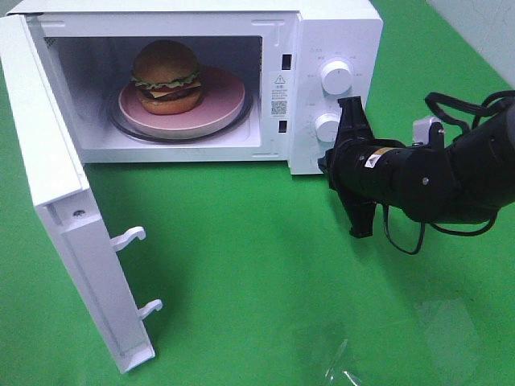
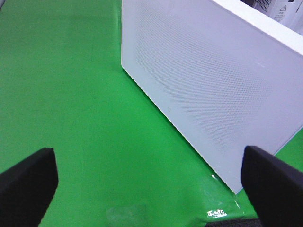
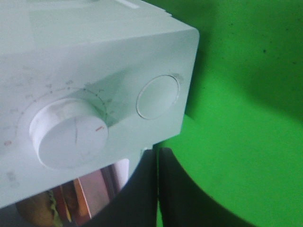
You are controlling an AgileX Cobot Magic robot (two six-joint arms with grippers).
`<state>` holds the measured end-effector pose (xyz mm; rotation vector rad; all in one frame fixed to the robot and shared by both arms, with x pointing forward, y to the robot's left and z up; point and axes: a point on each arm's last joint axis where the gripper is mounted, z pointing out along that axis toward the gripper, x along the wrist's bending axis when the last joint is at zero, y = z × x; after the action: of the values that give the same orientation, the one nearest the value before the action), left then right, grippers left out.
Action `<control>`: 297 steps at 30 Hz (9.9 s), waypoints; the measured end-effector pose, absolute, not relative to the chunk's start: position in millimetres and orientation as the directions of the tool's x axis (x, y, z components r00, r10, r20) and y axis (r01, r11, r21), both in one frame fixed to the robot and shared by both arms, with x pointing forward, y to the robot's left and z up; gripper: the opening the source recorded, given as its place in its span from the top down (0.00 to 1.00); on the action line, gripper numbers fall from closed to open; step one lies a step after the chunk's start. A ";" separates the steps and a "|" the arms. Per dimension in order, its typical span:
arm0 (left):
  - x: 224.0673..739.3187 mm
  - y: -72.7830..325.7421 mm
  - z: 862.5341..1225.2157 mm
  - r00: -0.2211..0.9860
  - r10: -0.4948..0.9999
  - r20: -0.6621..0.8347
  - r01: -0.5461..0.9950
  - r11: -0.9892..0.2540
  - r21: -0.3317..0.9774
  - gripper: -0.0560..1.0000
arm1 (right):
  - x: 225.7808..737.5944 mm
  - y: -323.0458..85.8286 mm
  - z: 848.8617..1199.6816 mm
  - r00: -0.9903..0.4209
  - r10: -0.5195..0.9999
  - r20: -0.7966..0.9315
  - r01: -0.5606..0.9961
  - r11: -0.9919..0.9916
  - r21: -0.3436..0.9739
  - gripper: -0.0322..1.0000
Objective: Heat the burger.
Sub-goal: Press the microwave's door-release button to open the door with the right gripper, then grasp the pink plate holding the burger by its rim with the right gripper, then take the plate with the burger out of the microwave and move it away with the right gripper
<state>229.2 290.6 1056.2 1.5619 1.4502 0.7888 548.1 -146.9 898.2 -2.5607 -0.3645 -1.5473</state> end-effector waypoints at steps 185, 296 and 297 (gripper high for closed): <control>229.2 290.6 1056.2 0.132 0.987 -0.095 0.457 0.024 0.889 0.03 | 637.1 23.2 929.6 -0.771 -0.206 -0.603 -0.378 0.909 0.173 0.87; 229.2 290.6 1056.2 0.132 0.987 -0.095 0.457 0.024 0.889 0.03 | 387.8 -212.9 1013.1 -0.733 -0.066 -0.677 -0.140 0.989 0.055 0.87; 229.2 290.6 1056.2 0.132 0.987 -0.095 0.457 0.024 0.889 0.03 | 387.9 -216.4 1012.6 -0.742 -0.016 -0.670 -0.077 0.995 0.062 0.87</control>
<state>229.2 290.6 1056.2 1.5619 1.4502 0.7888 387.9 -216.4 1012.6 -0.0638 2.4051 0.1097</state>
